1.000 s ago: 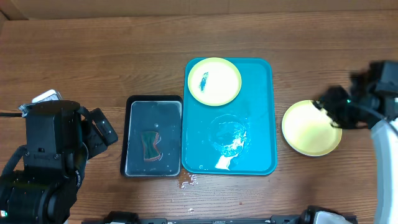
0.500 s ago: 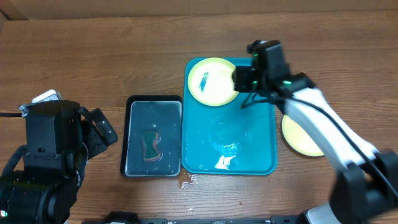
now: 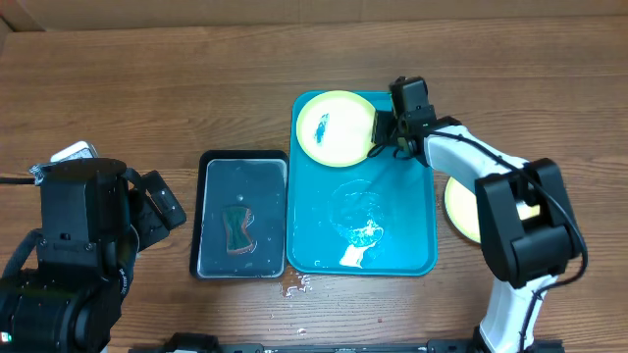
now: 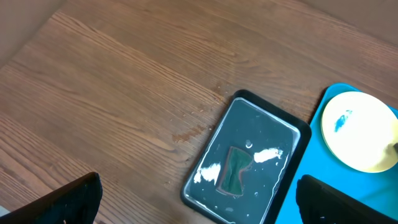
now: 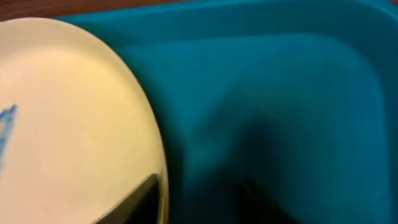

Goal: Clean dirty plates on tray and stack at the side
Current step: 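Drag the upper yellow plate down the teal tray with the right gripper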

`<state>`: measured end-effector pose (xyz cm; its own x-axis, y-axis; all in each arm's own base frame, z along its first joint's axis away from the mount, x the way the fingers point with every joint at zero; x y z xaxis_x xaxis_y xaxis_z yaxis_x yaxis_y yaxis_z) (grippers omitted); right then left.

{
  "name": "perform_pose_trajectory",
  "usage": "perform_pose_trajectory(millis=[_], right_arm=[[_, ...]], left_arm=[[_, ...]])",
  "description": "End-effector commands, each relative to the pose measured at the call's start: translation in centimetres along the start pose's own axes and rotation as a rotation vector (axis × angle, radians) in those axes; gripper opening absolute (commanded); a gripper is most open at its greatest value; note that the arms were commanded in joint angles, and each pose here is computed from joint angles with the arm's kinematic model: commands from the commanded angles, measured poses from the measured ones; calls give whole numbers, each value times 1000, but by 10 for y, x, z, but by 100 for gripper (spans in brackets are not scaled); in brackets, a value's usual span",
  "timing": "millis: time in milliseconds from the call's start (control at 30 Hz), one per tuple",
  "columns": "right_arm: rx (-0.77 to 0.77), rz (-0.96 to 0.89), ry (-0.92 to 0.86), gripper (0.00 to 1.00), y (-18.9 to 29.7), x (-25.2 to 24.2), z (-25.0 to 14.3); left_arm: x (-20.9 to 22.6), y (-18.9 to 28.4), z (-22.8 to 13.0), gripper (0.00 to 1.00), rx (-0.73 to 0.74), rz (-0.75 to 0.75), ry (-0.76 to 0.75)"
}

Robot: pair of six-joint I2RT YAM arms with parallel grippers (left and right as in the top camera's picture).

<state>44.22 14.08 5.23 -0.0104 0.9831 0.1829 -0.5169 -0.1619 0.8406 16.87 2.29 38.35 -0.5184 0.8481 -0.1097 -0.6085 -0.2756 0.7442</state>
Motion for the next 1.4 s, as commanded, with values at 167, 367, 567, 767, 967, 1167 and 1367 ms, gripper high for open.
perform_pose_trajectory(millis=[167, 367, 567, 767, 967, 1167, 1367], right_arm=[[85, -2, 2, 4, 19, 2, -7], [77, 1, 3, 4, 101, 7, 6], [86, 0, -21, 4, 197, 2, -8], [258, 3, -49, 4, 221, -5, -56], [314, 4, -155, 4, 144, -11, -114], [317, 75, -91, 4, 109, -14, -141], [335, 148, -29, 23, 111, -6, -143]], left_arm=[[3, 2, 3, 100, -22, 15, 22], [3, 2, 3, 100, -22, 15, 22], [3, 2, 3, 100, -22, 15, 22], [3, 2, 3, 100, -22, 15, 22], [3, 2, 3, 100, -22, 15, 22], [3, 2, 3, 100, -22, 15, 22], [3, 2, 3, 100, -22, 15, 22]])
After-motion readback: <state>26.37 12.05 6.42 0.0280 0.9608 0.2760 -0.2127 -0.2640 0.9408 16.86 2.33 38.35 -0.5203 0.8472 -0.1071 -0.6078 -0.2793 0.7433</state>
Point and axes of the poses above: each gripper's point midway between its finger pads, its own y axis back along the fingers, its own x axis along the line the jaws close on, z = x × y, the point moved 5 cm from there along y, back along the fingers, and after that the axes turned 2 degrees about y, right-handed, at the moved point
